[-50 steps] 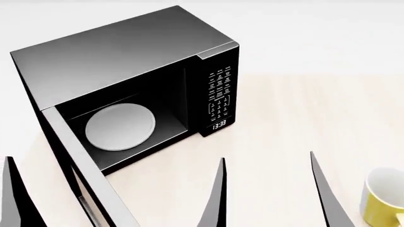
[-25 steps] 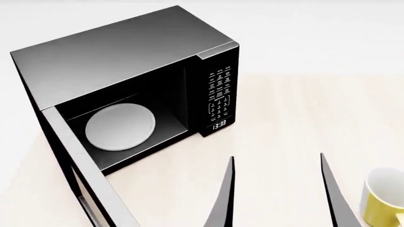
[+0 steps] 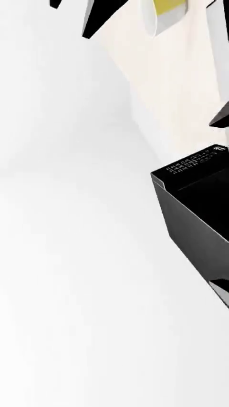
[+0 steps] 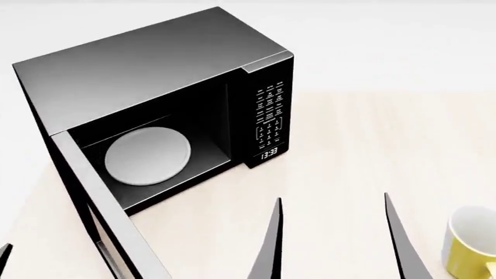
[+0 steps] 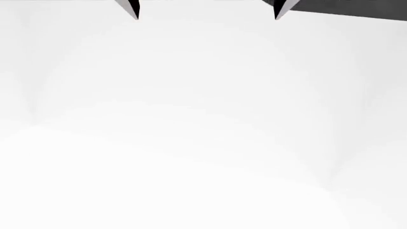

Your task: Close the microwave.

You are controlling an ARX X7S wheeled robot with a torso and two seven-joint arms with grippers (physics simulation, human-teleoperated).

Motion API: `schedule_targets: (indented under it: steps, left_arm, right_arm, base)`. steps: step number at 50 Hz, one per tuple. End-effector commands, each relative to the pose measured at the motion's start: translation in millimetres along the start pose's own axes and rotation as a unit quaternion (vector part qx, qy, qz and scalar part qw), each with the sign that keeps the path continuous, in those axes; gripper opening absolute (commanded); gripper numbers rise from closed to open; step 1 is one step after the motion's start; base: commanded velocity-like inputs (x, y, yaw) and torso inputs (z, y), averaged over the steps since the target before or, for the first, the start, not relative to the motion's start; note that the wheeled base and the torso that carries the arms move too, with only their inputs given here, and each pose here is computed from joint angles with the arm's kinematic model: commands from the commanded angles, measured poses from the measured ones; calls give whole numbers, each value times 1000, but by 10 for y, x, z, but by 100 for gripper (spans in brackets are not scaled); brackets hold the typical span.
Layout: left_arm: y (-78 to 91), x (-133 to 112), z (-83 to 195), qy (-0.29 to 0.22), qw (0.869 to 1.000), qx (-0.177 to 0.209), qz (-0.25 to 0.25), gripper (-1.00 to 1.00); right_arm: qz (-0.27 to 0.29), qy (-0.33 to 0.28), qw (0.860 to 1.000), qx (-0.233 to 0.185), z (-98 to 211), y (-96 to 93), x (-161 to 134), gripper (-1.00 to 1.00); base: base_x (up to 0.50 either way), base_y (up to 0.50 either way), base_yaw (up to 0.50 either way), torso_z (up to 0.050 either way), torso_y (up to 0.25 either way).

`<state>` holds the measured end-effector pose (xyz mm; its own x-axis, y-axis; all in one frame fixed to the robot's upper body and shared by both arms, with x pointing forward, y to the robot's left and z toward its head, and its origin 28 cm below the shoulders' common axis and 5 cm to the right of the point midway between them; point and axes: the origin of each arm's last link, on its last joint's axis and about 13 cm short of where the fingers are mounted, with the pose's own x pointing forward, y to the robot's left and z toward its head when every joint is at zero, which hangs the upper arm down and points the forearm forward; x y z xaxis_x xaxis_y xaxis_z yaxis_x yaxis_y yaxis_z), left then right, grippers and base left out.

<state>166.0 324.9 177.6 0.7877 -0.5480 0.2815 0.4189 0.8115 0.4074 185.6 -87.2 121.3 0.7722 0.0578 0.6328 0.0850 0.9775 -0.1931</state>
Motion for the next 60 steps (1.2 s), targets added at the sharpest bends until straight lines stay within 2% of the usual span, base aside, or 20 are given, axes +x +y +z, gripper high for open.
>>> schedule_targets:
  steps: [1,16,33,60]
  left_arm:
    - [33,23,-326,68,993,-15,-99,100]
    - [117,177,-544,85,992,-2,-88,100]
    - [-65,450,-818,80,988,-28,-129,100]
    - [-265,570,-1074,72,988,-53,-129,100]
  right_arm:
    - [6,3,1000,2,-3,27,-25,100]
    - [12,8,1000,4,-31,51,-44,100]
    - [14,15,1000,6,-52,63,-56,100]
    - [9,21,1000,9,-66,58,-60,100]
  base:
    - [0,0,0,0,0]
    - [0,0,0,0,0]
    - [0,0,0,0,0]
    - [0,0,0,0,0]
